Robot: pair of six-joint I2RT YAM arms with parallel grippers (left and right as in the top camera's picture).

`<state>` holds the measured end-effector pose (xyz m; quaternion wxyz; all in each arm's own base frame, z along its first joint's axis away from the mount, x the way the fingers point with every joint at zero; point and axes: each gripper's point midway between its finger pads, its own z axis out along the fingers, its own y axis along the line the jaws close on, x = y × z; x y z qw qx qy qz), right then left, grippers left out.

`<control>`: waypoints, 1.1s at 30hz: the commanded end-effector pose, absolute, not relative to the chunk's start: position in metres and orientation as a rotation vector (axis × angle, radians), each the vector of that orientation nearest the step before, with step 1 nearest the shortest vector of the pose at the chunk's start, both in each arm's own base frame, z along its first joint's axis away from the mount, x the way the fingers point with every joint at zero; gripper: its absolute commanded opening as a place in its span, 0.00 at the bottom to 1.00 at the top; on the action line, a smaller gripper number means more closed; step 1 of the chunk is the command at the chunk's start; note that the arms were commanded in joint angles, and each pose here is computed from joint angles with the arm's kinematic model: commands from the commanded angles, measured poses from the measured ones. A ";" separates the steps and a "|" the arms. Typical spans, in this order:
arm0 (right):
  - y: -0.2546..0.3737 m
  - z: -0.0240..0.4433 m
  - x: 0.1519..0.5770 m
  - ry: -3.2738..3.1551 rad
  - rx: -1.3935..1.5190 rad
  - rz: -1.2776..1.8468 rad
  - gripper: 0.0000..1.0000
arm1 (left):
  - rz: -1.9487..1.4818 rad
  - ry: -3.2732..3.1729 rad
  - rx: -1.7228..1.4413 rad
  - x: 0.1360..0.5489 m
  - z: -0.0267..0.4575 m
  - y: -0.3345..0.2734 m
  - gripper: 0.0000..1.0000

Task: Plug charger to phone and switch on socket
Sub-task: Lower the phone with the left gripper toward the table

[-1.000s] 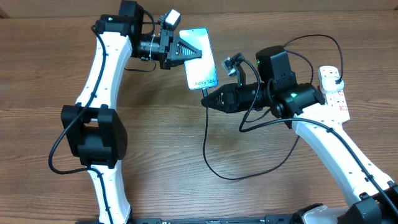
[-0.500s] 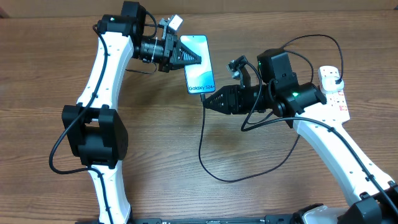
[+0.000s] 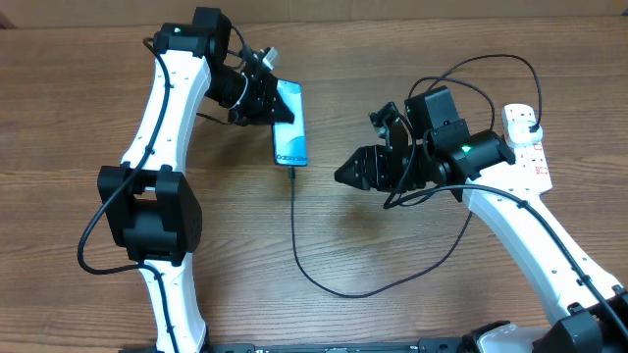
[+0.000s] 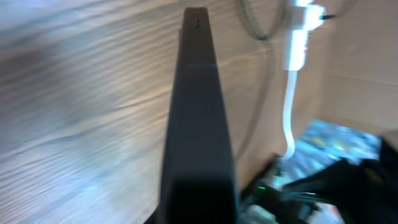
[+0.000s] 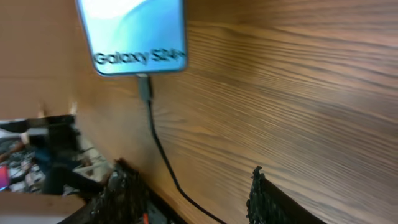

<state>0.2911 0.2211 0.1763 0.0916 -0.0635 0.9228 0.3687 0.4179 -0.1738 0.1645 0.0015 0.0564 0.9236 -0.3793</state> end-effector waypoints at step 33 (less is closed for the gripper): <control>0.204 0.159 0.292 2.790 -0.138 0.939 0.57 | -1.070 3.085 0.068 0.388 0.068 -0.146 0.04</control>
